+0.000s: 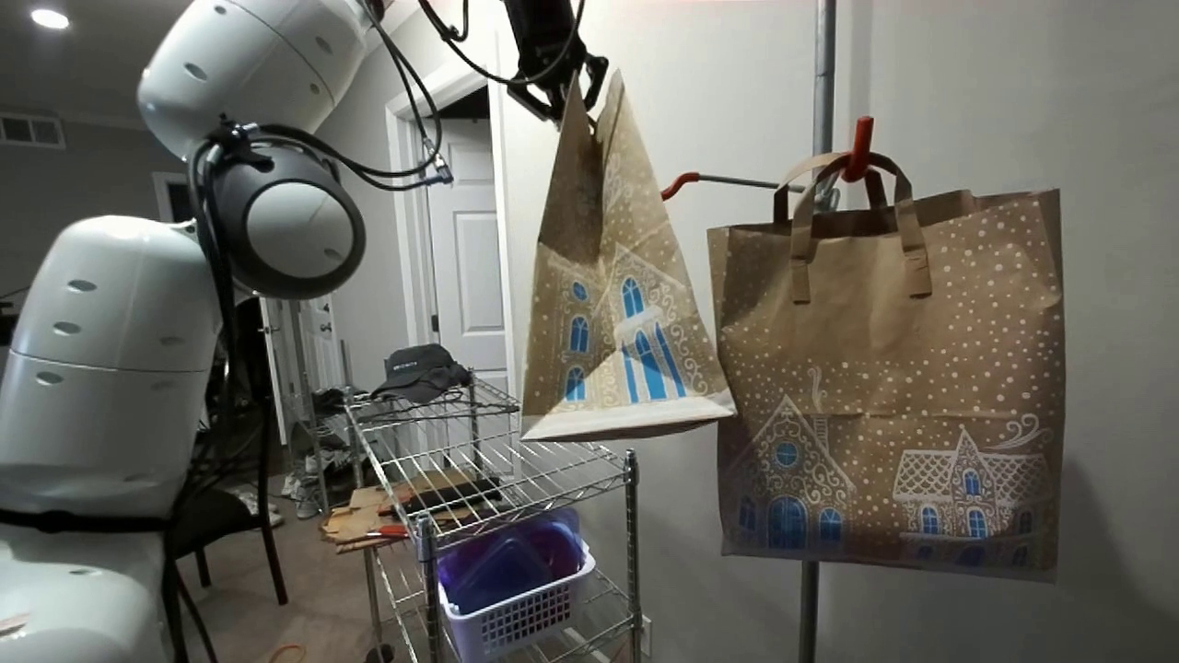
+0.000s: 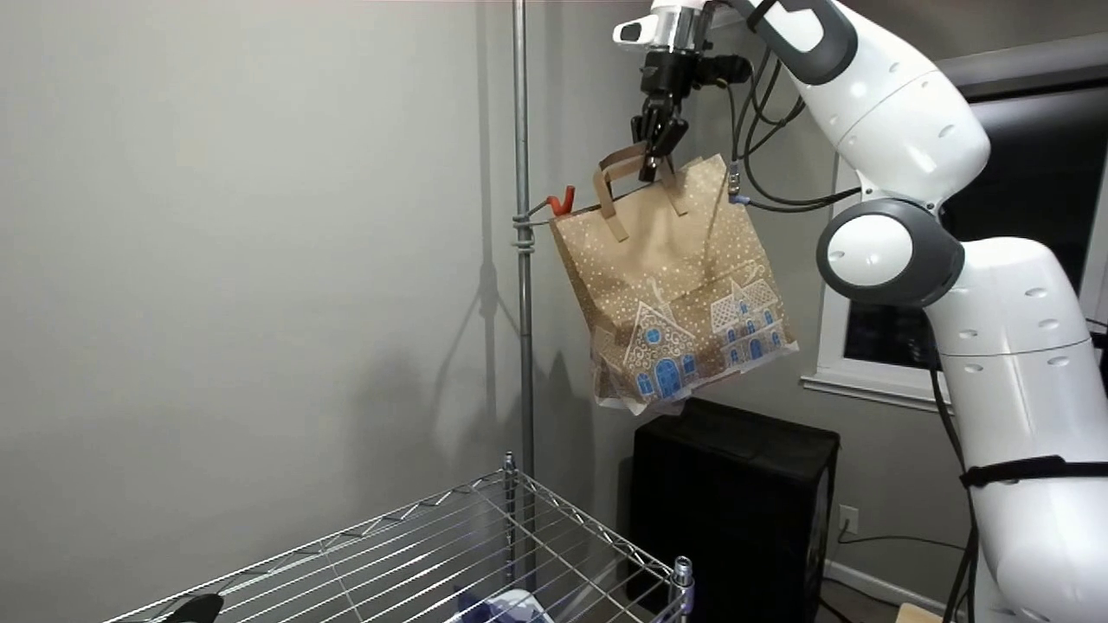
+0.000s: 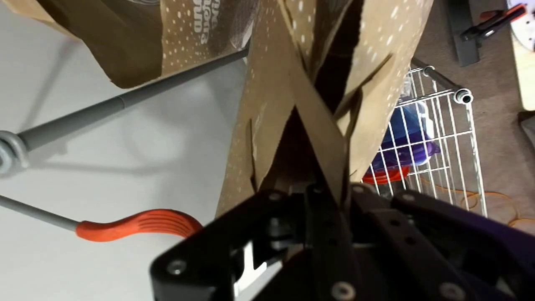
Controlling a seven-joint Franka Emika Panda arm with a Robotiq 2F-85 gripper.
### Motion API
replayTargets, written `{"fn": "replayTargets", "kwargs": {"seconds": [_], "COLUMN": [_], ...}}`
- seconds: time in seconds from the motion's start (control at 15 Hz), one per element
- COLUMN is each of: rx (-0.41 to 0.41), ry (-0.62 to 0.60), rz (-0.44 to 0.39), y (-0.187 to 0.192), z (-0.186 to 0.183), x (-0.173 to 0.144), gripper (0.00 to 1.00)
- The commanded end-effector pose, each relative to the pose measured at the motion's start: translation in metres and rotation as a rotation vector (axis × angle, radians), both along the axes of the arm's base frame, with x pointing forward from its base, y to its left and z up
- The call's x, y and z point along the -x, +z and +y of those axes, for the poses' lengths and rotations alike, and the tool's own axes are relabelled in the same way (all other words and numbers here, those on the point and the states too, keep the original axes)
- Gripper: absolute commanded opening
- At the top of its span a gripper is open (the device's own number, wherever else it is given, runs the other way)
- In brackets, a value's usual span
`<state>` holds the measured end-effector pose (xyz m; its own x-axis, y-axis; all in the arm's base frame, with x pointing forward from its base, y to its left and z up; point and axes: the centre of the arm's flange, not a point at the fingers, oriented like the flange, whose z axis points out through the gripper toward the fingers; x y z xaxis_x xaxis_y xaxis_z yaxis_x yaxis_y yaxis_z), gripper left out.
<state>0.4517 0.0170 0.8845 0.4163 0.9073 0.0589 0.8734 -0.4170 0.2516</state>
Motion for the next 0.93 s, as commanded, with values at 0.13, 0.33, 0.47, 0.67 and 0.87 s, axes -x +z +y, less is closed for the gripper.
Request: {"fn": "replayTargets", "kwargs": {"seconds": [0.13,0.33,0.47,0.67,0.87], "rx": [0.001,-0.029,-0.058,-0.086,-0.071], "ry": [0.067,0.065,0.078,0.097,0.087], "rz": [0.030,0.018,-0.032,-0.157,-0.300], "y": [0.029,0.025,0.022,0.026,0.037], "z": [0.011,0.017,0.024,0.035,0.039], "x": [-0.037,-0.056,-0.065,-0.071,-0.077], "gripper": [0.01,0.01,0.01,0.01,0.01]}}
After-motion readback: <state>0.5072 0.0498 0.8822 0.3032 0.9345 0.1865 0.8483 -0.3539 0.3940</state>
